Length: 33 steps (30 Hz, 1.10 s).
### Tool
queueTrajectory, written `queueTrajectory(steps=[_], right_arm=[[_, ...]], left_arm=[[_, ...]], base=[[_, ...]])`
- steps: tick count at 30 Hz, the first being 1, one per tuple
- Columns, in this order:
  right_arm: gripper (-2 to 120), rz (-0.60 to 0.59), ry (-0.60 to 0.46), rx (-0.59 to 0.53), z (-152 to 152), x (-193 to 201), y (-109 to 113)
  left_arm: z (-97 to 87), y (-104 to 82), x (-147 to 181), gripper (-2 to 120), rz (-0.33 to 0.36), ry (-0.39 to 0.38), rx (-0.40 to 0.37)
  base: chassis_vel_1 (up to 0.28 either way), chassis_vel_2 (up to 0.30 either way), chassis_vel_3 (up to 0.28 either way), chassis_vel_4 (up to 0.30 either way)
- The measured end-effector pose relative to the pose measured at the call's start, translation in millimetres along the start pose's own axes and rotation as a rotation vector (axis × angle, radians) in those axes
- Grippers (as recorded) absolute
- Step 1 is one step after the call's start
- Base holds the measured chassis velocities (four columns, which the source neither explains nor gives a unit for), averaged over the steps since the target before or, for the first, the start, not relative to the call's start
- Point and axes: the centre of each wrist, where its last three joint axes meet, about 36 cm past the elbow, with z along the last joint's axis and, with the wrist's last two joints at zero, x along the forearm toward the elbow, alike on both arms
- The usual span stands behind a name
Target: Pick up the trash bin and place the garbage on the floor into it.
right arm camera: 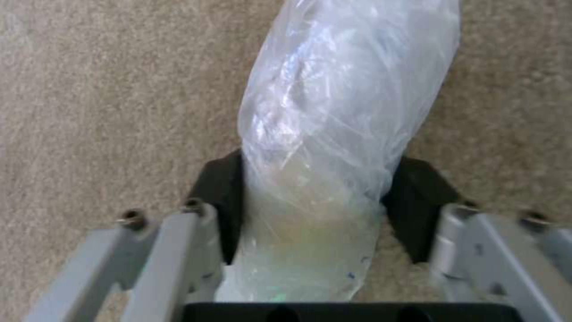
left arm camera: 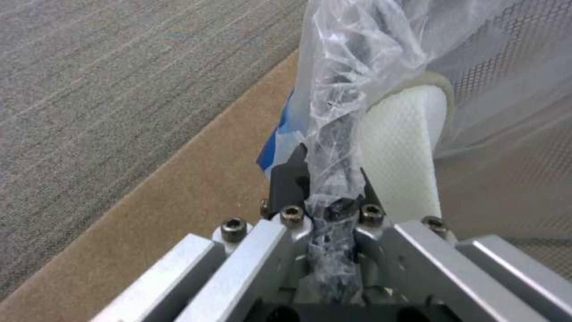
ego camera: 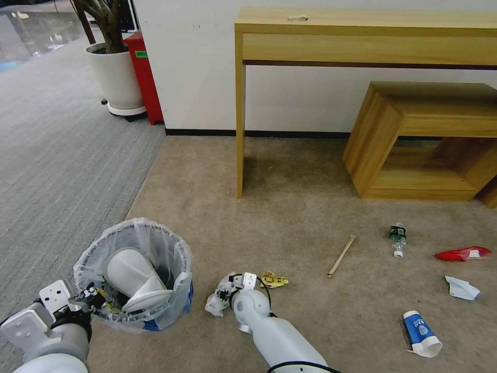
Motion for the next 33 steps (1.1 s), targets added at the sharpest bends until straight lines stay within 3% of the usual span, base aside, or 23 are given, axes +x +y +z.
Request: queueTrajectory(steps=[2, 8, 11, 17, 24, 25, 28, 29, 31, 33], right_arm=[[37, 0.004, -0.002, 0.008, 2, -2, -3], [19, 0.012, -0.011, 0.022, 6, -4, -6], [4, -0.017, -0.033, 0.034, 11, 4, 2], [0, -0.136, -0.131, 0.027, 3, 40, 31], [0, -0.289, -0.41, 0.042, -30, 124, -8], [0, -0.289, -0.41, 0.042, -30, 124, -8], [0, -0.417, -0.572, 0.048, -48, 167, -15], [0, -0.417, -0.572, 0.048, -48, 167, -15], [0, -0.52, -0.691, 0.061, -61, 196, -17], [0, -0.56, -0.736, 0.074, -66, 205, -18]], left_arm=[[0.3, -0.3, 0, 1, 0.002, 0.001, 0.001], [1.1, -0.9, 0, 1, 0.004, 0.004, 0.002], [1.4, -0.9, 0, 1, 0.005, 0.005, 0.003], [1.0, -1.5, 0, 1, 0.008, 0.004, 0.004], [2.6, -7.9, 0, 1, 0.034, 0.009, 0.01], [2.6, -7.9, 0, 1, 0.034, 0.009, 0.01], [3.2, -11.7, 0, 1, 0.048, 0.011, 0.015], [3.2, -11.7, 0, 1, 0.048, 0.011, 0.015], [4.8, -13.0, 0, 1, 0.053, 0.018, 0.017], [5.7, -13.4, -1, 1, 0.054, 0.022, 0.017]], base=[[0.0, 0.0, 0.0, 0.0], [0.0, 0.0, 0.0, 0.0], [0.0, 0.0, 0.0, 0.0], [0.0, 0.0, 0.0, 0.0], [0.0, 0.0, 0.0, 0.0], [0.0, 0.0, 0.0, 0.0], [0.0, 0.0, 0.0, 0.0], [0.0, 0.0, 0.0, 0.0], [0.0, 0.0, 0.0, 0.0], [0.0, 0.0, 0.0, 0.0]])
